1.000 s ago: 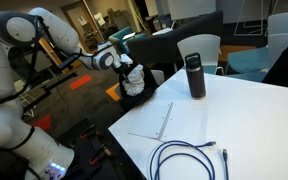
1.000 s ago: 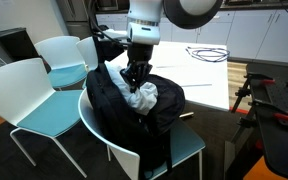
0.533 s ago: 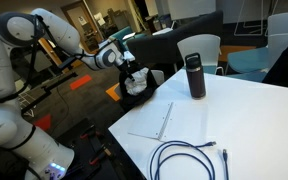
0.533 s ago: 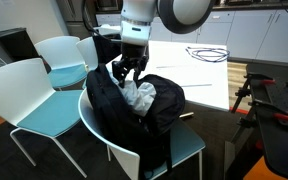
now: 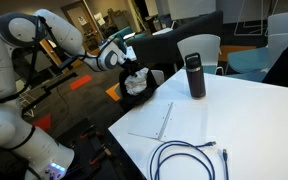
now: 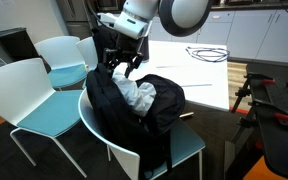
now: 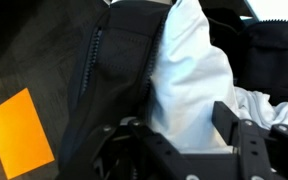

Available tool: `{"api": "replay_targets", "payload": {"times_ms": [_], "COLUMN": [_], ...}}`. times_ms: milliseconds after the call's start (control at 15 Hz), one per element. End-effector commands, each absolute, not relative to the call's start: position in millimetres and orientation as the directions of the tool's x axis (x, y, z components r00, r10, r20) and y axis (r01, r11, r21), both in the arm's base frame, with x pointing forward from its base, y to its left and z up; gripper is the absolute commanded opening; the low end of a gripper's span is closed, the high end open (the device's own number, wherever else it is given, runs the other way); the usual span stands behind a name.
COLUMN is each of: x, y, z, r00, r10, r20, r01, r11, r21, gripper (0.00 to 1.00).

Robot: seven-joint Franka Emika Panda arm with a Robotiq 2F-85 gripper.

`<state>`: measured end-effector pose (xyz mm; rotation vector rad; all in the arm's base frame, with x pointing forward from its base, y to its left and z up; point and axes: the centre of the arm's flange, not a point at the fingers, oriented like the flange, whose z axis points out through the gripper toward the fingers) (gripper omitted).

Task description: Pick up the bottle from the bag and put it on the table, then pick up the cloth and cable on the table and put them in the bag

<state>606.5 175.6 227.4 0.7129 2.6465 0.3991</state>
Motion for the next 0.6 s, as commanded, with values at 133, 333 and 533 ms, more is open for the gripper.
{"api": "replay_targets", "payload": {"times_ms": [133,333,533], "x": [606.2,606.8,606.9], "y": [174.7,172.7,165.0], "z": [206.3,188.9,169.9], "r00": [-0.763,-0.742,-0.688], "r10": [0.623,0.662,0.724], "r20": [-0.175,-0.103,-0.052], "r01": [0.492,0.559,0.649], "r11": [0.734,0.697,0.646], "r21": [0.468,0.45,0.401], "gripper": [0.23,0.02,0.0]}}
